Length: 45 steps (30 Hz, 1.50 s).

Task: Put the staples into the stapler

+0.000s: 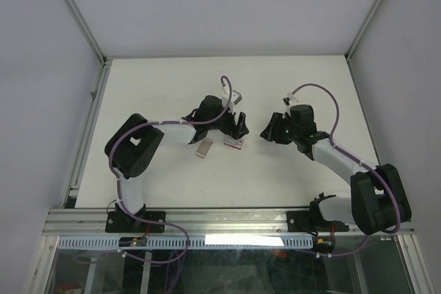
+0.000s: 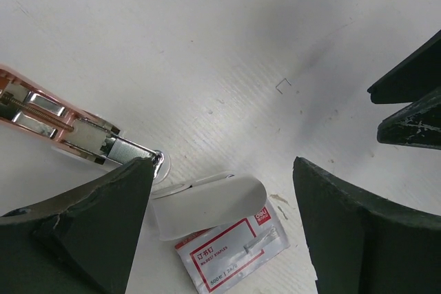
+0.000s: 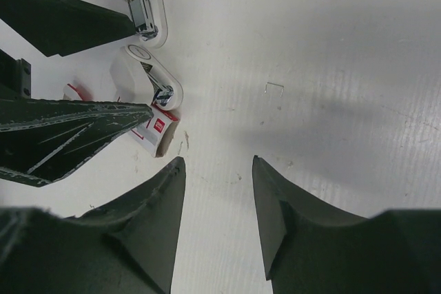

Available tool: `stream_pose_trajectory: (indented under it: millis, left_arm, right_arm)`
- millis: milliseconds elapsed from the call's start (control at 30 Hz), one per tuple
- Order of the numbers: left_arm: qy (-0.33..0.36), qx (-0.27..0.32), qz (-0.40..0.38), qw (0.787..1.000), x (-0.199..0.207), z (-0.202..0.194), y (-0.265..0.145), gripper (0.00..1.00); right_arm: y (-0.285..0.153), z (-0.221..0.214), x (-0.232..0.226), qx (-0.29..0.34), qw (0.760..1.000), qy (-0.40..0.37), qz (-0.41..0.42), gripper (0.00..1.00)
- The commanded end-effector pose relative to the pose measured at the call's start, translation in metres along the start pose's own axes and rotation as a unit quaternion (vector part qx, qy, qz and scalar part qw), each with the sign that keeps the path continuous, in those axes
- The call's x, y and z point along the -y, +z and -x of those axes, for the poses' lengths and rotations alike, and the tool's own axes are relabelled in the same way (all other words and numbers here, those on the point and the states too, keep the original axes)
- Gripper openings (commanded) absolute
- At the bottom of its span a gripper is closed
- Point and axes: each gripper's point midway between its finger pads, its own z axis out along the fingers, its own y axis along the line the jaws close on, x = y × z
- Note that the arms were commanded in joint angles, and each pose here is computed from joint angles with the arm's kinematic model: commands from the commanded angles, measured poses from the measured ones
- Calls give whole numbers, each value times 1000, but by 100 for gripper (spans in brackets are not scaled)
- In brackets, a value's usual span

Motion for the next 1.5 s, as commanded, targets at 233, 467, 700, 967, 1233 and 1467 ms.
stream_pose_trajectory:
  millis: [233, 467, 700, 967, 1233, 1467]
  left_arm:
    - [10, 20, -7, 1000, 5, 0, -18, 83]
    - [8, 9, -17, 1000, 10, -13, -29, 83]
    - [17, 7, 8, 1000, 0, -20, -33, 80]
    - [39, 5, 12, 999, -2, -23, -35, 51]
    - [59, 4, 17, 998, 0, -25, -34, 42]
    - [93, 4, 42, 995, -4, -24, -27, 50]
  right_arm:
    - [-7, 14, -4, 30, 1000, -5, 8, 47]
    - [-6, 13, -3, 29, 1000, -4, 7, 47]
    - [-6, 12, -1, 28, 1000, -3, 5, 47]
    - [-5, 12, 1, 28, 1000, -1, 2, 47]
    - [-5, 12, 2, 27, 1000, 0, 3, 46]
    - [-4, 11, 2, 25, 1000, 1, 2, 46]
